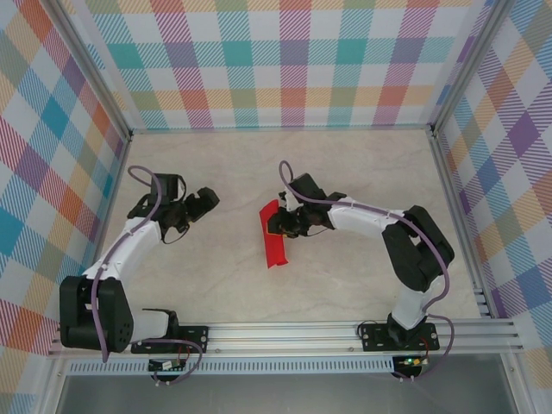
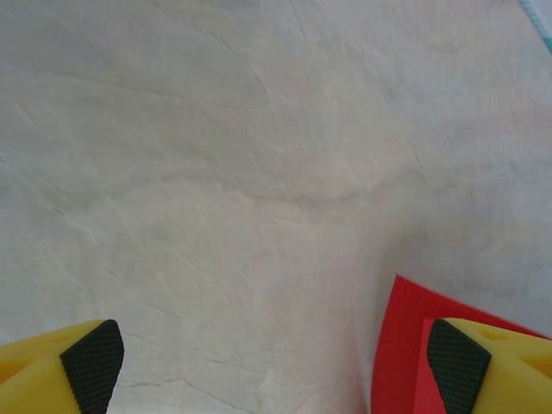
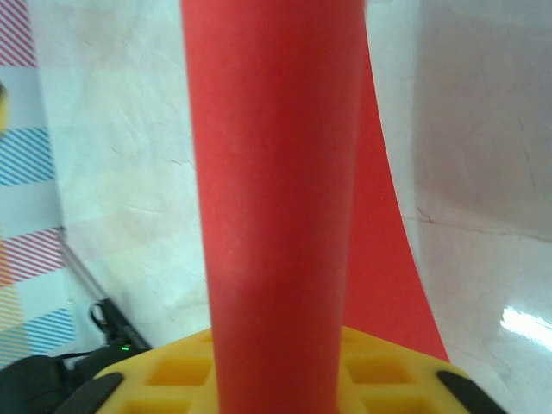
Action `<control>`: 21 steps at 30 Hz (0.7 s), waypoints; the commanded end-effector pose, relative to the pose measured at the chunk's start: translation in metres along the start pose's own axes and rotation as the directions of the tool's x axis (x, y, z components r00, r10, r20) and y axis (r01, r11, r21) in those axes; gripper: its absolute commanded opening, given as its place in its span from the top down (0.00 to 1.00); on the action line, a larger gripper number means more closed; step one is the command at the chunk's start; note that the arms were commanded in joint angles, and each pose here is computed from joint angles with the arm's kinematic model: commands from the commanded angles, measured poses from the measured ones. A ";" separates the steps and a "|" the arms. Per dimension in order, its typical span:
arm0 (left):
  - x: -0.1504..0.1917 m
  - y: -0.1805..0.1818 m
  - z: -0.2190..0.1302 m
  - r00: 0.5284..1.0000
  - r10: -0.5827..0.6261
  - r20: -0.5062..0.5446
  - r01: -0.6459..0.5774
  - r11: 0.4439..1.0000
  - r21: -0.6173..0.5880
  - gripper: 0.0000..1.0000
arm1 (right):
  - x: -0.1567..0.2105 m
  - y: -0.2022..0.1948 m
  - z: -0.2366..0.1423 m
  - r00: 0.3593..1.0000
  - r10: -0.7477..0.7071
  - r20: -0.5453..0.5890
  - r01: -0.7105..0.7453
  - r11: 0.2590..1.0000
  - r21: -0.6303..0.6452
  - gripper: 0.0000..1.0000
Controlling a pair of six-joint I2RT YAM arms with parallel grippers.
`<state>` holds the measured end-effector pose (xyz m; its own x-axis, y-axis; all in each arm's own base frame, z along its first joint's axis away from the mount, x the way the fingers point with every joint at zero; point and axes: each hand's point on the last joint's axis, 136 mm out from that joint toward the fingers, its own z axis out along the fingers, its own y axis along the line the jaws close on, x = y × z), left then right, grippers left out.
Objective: Fold a paper plane with a square sheet of paper (pick it up from the middle)
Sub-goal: Fold the square sheet of paper in half at the center of the table.
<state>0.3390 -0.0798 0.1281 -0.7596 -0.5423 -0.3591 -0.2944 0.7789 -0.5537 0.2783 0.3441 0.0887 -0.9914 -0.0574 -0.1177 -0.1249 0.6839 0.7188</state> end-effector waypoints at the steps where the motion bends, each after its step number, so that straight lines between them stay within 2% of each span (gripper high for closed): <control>1: 0.022 -0.016 0.014 0.998 0.001 -0.063 0.003 0.998 0.064 0.07 | 0.000 0.007 -0.002 0.999 0.042 -0.026 -0.045 0.990 -0.134 0.79; 6: 0.047 -0.037 0.030 0.993 0.068 -0.101 -0.057 0.993 0.102 0.07 | -0.004 -0.003 -0.008 0.998 0.066 -0.011 -0.067 0.987 -0.144 0.79; 13: 0.066 -0.055 0.043 0.986 0.106 -0.129 -0.089 0.987 0.136 0.09 | -0.014 -0.015 -0.028 0.990 0.139 -0.022 -0.140 0.962 -0.233 0.77; 17: 0.072 -0.064 0.048 0.983 0.120 -0.140 -0.098 0.983 0.157 0.10 | -0.012 -0.034 -0.024 0.986 0.167 -0.022 -0.169 0.972 -0.165 0.76; 21: 0.083 -0.069 0.053 0.978 0.134 -0.163 -0.107 0.981 0.164 0.13 | -0.011 -0.065 -0.022 0.983 0.181 0.013 -0.181 0.983 0.005 0.75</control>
<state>0.3285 -0.1818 0.0972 -0.8672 -0.3900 -0.3097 -0.1332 0.7808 -0.6104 0.2960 0.2953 0.0685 -0.9968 0.0748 0.0270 0.0671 0.6087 0.7905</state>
